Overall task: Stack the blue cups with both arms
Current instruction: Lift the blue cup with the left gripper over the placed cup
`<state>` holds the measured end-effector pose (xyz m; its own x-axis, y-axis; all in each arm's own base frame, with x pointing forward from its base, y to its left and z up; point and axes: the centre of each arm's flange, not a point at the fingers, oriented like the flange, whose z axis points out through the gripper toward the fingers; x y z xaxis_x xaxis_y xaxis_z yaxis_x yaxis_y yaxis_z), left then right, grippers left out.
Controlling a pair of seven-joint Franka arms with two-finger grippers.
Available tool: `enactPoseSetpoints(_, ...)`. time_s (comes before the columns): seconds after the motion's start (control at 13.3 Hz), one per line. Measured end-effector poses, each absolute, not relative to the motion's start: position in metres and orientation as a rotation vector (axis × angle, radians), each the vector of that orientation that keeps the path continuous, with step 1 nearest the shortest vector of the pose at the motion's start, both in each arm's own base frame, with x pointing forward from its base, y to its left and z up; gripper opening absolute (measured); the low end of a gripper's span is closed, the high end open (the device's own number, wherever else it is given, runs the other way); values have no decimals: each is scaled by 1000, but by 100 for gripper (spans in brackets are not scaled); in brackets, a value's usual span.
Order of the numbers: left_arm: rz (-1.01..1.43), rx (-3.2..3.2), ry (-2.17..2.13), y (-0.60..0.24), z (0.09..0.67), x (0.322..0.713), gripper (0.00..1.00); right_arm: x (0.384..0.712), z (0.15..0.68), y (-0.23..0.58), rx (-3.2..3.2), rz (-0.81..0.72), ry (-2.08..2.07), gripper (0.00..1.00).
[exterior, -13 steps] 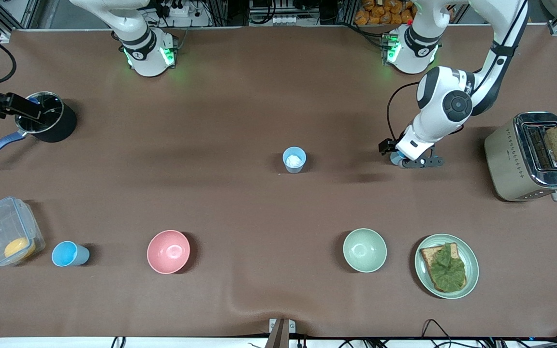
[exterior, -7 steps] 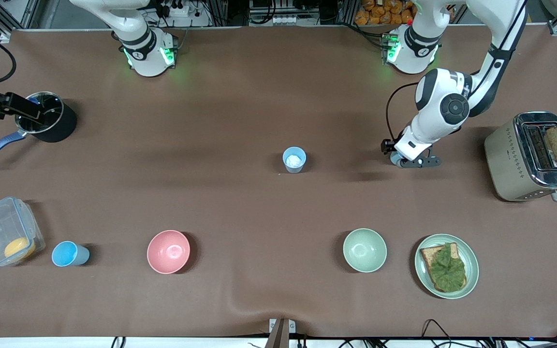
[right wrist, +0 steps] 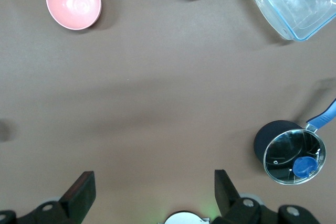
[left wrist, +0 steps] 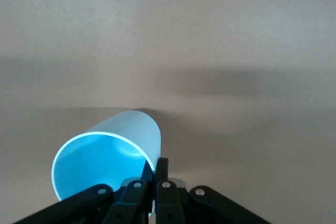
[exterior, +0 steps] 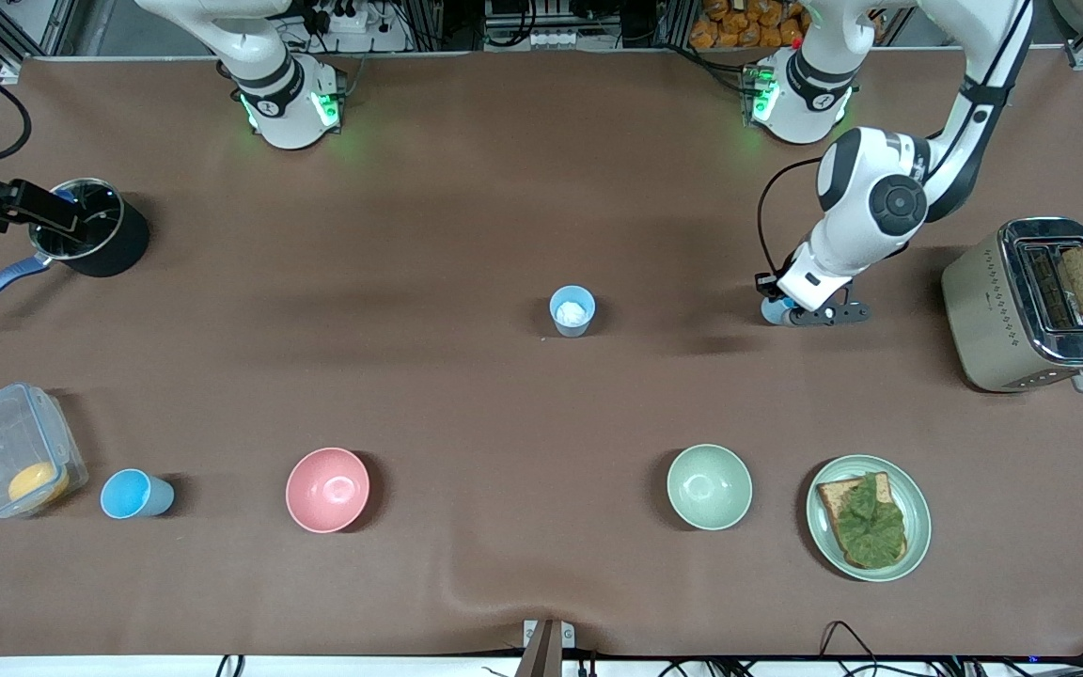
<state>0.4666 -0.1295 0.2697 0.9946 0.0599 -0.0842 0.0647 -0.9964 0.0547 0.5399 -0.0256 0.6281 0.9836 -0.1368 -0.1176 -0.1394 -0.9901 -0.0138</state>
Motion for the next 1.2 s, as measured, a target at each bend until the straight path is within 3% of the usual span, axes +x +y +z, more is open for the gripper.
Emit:
enactPoseSetpoints(0.3, 48, 3051, -24, -180, 374, 512, 3, 540, 627, -26, -3107, 184, 217, 100)
enactPoseSetpoints(0.53, 178, 2996, -176, -244, 427, 520, 3, 541, 627, -26, -3107, 186, 216, 100)
enactPoseSetpoints(1.2, 8, 2933, -254, -430, 389, 451, 3, 540, 626, -27, -3107, 193, 221, 100)
